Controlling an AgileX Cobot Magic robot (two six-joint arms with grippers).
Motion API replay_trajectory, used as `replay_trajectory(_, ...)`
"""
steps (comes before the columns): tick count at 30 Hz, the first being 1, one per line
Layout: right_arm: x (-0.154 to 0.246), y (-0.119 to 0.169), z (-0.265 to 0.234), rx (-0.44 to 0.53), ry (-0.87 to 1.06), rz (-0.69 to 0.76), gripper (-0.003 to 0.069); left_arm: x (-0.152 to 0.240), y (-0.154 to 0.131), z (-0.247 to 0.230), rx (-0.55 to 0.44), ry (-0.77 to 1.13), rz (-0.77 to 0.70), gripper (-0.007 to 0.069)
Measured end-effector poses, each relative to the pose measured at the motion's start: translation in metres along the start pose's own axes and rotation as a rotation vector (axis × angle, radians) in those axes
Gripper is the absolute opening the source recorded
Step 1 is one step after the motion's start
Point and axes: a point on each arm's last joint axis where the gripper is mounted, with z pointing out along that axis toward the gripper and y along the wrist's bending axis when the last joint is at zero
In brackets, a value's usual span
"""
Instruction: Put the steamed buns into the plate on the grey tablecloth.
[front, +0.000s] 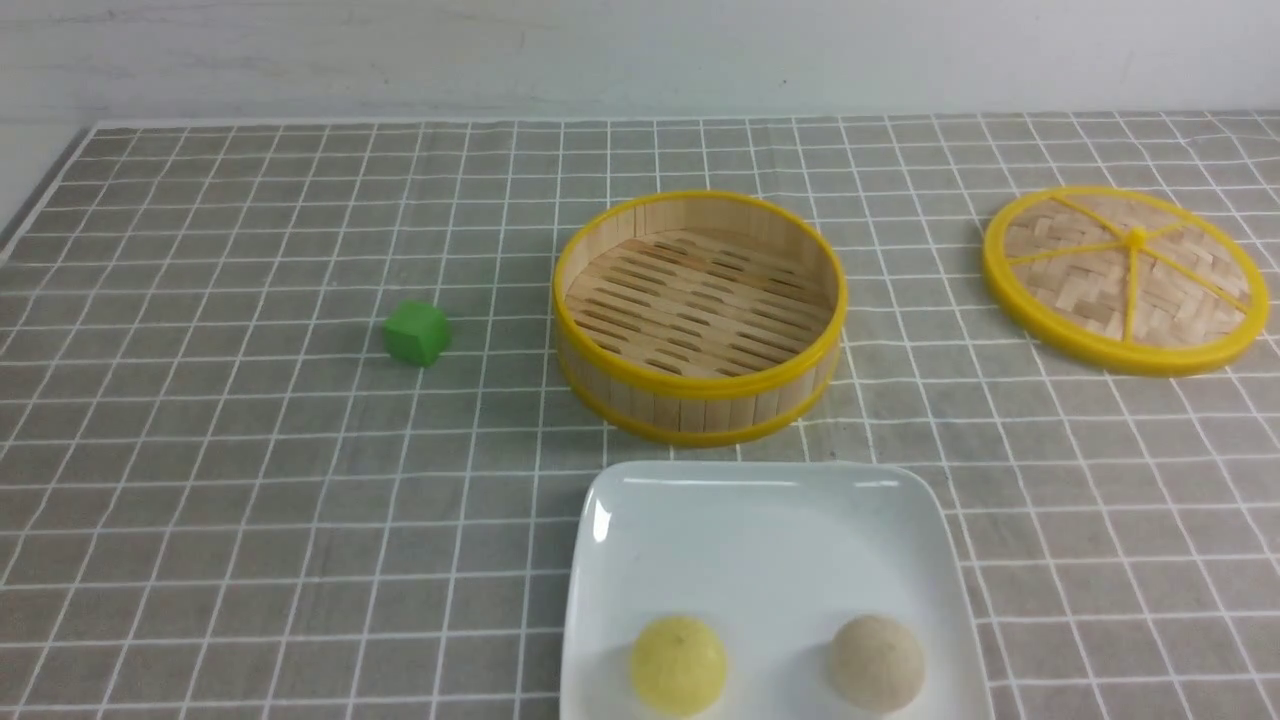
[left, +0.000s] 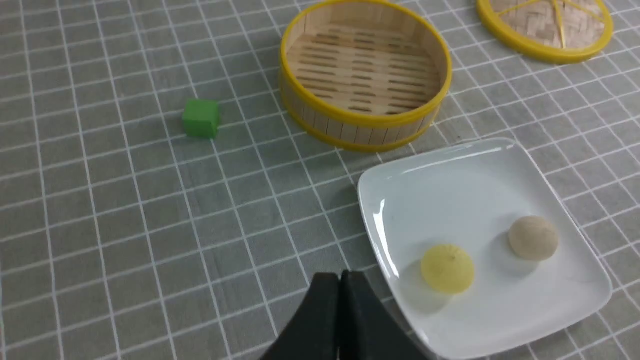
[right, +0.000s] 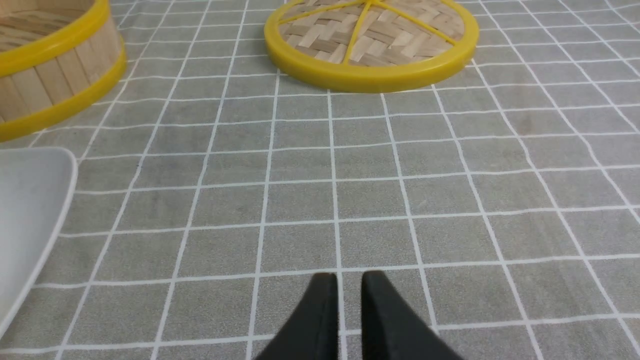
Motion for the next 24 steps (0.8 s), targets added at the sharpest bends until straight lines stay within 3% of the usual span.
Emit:
replay_trajectory(10, 0.0, -0.001, 0.0, 0.019, -0.002, 0.006, 0.0113, 0.067, 0.007, 0.008, 0.122, 0.059, -0.063, 0.0022)
replay_trajectory(20, 0.0, -0.001, 0.0, 0.019, -0.002, 0.006, 0.0126, 0.08, -0.017, 0.069, 0.336, -0.36, -0.023, 0.0022)
replay_trajectory(24, 0.0, -0.001, 0.0, 0.019, -0.002, 0.006, 0.0129, 0.084, -0.022, 0.078, 0.377, -0.411, -0.011, 0.0022)
